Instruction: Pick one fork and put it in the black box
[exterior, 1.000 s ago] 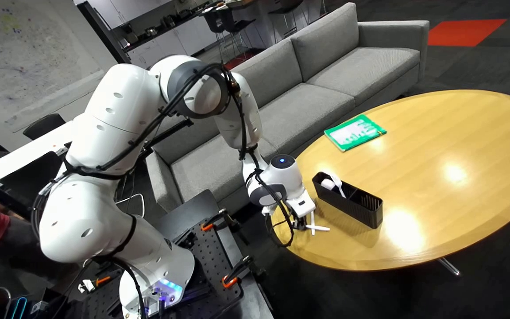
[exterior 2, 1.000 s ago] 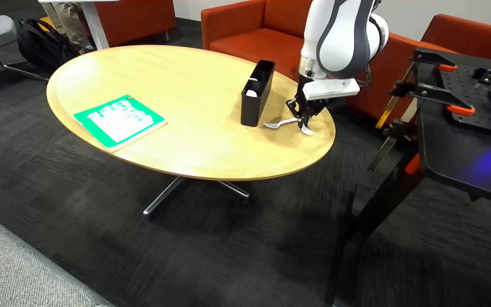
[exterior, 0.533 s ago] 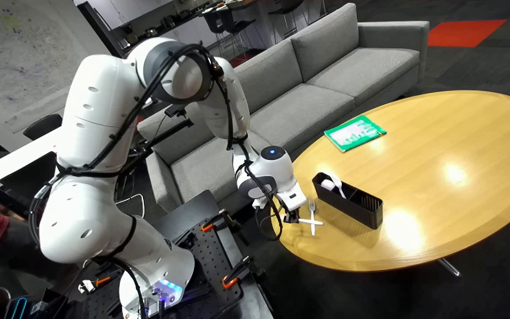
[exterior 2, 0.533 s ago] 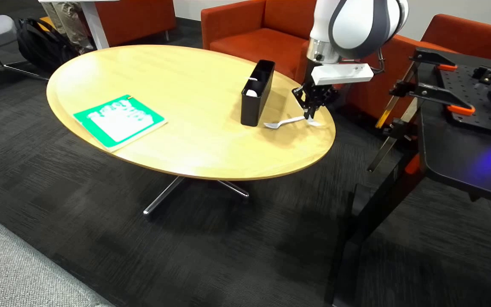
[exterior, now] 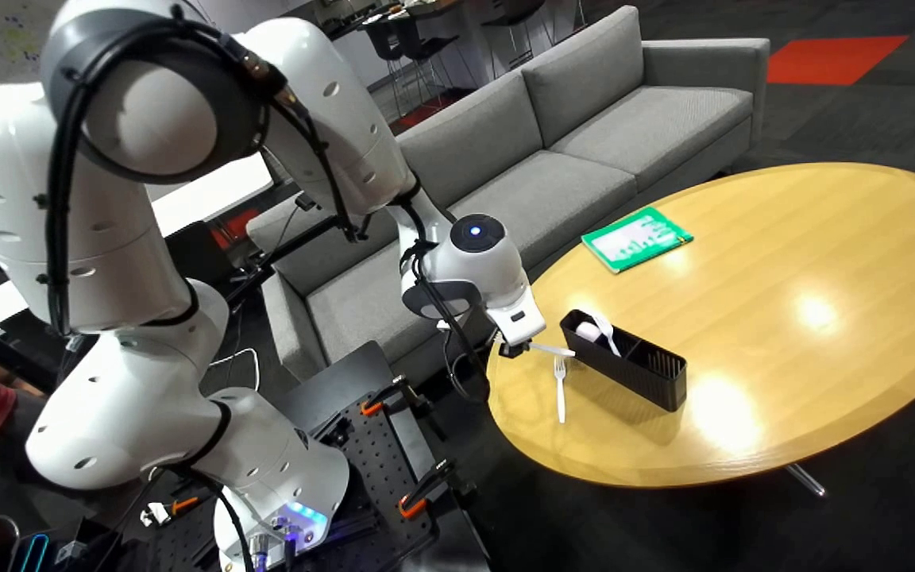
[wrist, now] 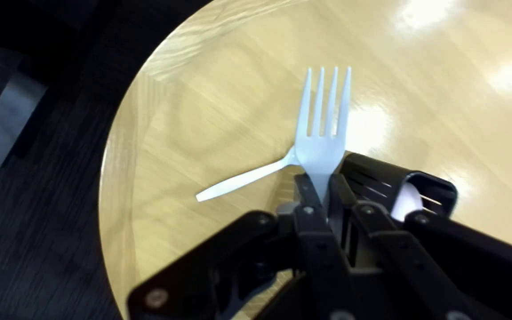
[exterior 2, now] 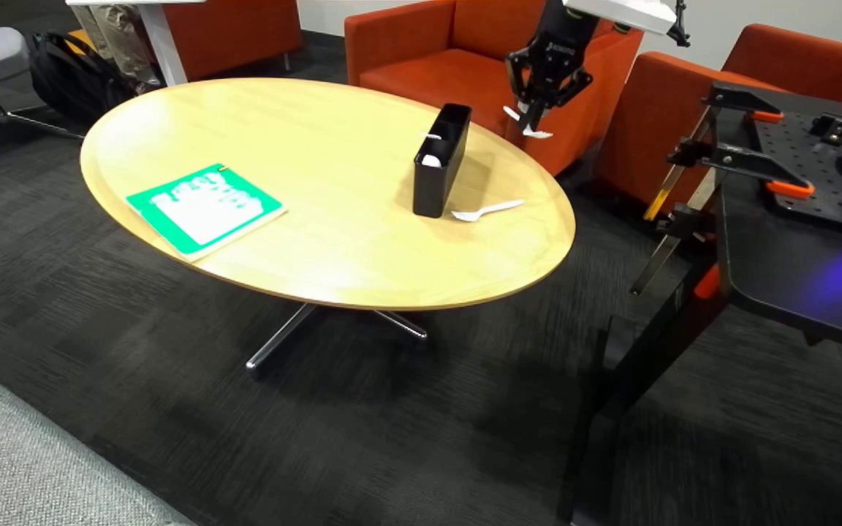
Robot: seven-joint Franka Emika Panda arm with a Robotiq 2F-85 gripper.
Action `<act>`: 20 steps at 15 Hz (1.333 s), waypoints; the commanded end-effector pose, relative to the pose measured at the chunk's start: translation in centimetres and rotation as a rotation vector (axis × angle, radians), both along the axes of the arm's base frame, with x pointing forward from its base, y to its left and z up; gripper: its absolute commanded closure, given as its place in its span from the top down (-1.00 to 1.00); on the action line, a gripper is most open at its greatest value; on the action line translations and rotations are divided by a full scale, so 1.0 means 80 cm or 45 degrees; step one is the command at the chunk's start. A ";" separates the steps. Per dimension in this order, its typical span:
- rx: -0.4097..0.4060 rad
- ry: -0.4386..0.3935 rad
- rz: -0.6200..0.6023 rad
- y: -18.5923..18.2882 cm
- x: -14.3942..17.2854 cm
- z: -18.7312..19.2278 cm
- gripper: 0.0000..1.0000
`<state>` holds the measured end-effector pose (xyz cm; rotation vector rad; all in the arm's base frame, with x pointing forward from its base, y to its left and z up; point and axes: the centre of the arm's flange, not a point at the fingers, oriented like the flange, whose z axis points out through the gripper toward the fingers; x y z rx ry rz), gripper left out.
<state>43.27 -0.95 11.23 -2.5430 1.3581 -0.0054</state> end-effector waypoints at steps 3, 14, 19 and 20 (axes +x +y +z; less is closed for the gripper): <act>0.143 -0.056 -0.060 -0.010 0.018 0.041 -0.94; 0.244 0.023 -0.374 -0.066 0.045 0.069 -0.94; 0.503 0.139 -0.444 -0.105 0.071 0.087 -0.94; 0.560 0.154 -0.460 -0.112 0.076 0.088 -0.94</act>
